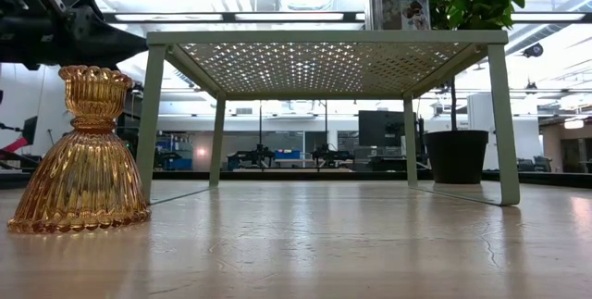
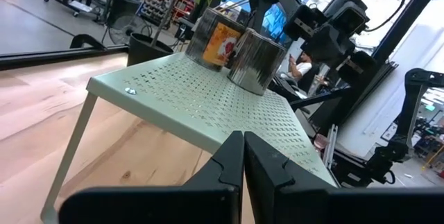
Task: Pick & Place candle stick holders
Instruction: Put the green scented candle on the shelf
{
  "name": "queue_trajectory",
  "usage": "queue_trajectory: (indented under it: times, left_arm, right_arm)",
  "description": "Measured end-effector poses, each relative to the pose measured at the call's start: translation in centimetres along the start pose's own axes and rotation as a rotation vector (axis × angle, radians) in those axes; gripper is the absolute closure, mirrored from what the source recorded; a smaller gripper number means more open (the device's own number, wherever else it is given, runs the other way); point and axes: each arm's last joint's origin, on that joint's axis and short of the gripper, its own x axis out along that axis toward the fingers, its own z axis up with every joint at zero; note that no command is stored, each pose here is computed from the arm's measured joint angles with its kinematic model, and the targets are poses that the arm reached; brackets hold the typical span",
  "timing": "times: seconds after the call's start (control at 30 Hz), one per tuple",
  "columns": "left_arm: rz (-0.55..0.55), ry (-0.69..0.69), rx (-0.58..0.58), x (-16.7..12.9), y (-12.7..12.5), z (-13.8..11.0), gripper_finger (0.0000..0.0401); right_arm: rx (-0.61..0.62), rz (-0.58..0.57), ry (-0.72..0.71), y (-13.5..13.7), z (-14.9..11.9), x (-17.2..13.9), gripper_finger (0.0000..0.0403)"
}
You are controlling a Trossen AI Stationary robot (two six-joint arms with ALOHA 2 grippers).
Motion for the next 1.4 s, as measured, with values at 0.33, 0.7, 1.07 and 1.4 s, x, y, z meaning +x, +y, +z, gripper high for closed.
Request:
queue_trajectory:
  times: [0.33, 0.7, 1.07, 1.4]
  left_arm:
    - [0.002, 0.003, 0.001, 0.0, 0.0, 0.0, 0.0389]
    - [-0.004, -0.043, -0.128, 0.0, -0.1, 0.4, 0.0389]
    - [0.053, -0.186, -0.362, -0.3, -0.9, 2.7, 0.0398]
    - [-0.122, 0.125, -0.279, -1.0, -4.5, 7.4, 0.0399]
  right_arm:
    - [-0.027, 0.084, 0.015, 0.4, -0.5, 0.0, 0.0394]
    - [-0.005, 0.082, 0.009, 0.4, -0.6, 0.0, 0.0394]
    - [0.016, 0.087, -0.013, 0.4, -0.3, 0.0, 0.0394]
    - [0.037, 0.139, 0.001, 0.6, -0.5, -0.1, 0.0394]
